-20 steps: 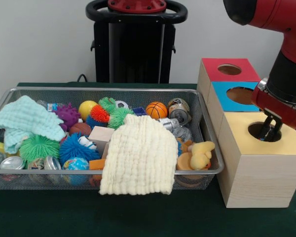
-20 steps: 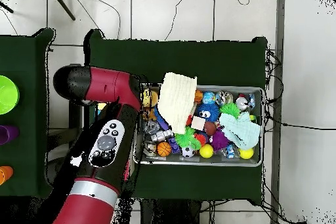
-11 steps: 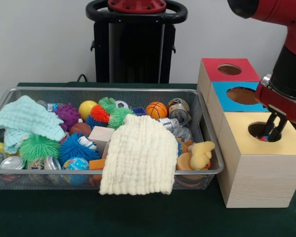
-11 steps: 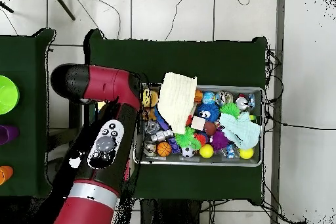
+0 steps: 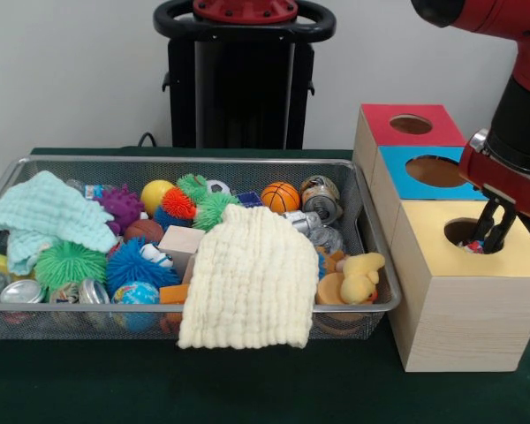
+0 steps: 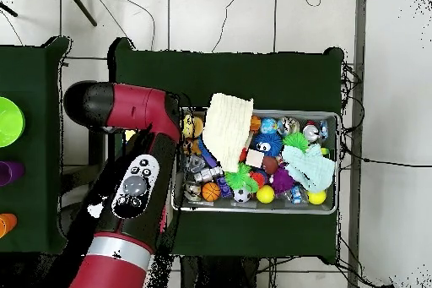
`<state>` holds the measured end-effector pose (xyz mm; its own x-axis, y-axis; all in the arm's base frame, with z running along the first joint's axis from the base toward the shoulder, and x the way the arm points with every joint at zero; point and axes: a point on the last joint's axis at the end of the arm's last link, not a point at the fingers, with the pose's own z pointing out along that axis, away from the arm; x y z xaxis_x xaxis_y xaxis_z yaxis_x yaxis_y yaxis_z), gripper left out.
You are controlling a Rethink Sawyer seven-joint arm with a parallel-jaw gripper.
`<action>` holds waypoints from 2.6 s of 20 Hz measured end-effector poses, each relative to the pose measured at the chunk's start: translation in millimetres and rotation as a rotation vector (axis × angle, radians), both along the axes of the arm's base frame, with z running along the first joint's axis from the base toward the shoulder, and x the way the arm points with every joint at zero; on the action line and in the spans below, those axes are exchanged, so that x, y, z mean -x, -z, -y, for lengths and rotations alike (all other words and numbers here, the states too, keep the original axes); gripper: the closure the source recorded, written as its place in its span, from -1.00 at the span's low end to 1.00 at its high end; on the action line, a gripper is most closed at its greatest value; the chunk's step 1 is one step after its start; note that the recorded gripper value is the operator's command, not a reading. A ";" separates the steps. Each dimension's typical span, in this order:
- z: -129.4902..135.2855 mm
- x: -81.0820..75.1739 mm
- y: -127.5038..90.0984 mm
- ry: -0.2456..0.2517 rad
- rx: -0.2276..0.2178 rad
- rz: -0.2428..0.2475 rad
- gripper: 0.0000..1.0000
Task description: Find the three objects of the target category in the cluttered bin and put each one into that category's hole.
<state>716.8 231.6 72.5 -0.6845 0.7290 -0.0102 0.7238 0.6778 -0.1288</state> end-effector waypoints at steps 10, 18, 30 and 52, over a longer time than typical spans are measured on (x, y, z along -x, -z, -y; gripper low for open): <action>0.1 -0.1 -0.2 0.000 0.000 0.000 1.00; 0.5 -0.2 -0.4 0.001 0.000 0.000 1.00; 6.4 2.5 -1.2 0.013 -0.002 -0.029 -1.00; 6.4 2.4 -1.2 0.013 -0.002 -0.029 -1.00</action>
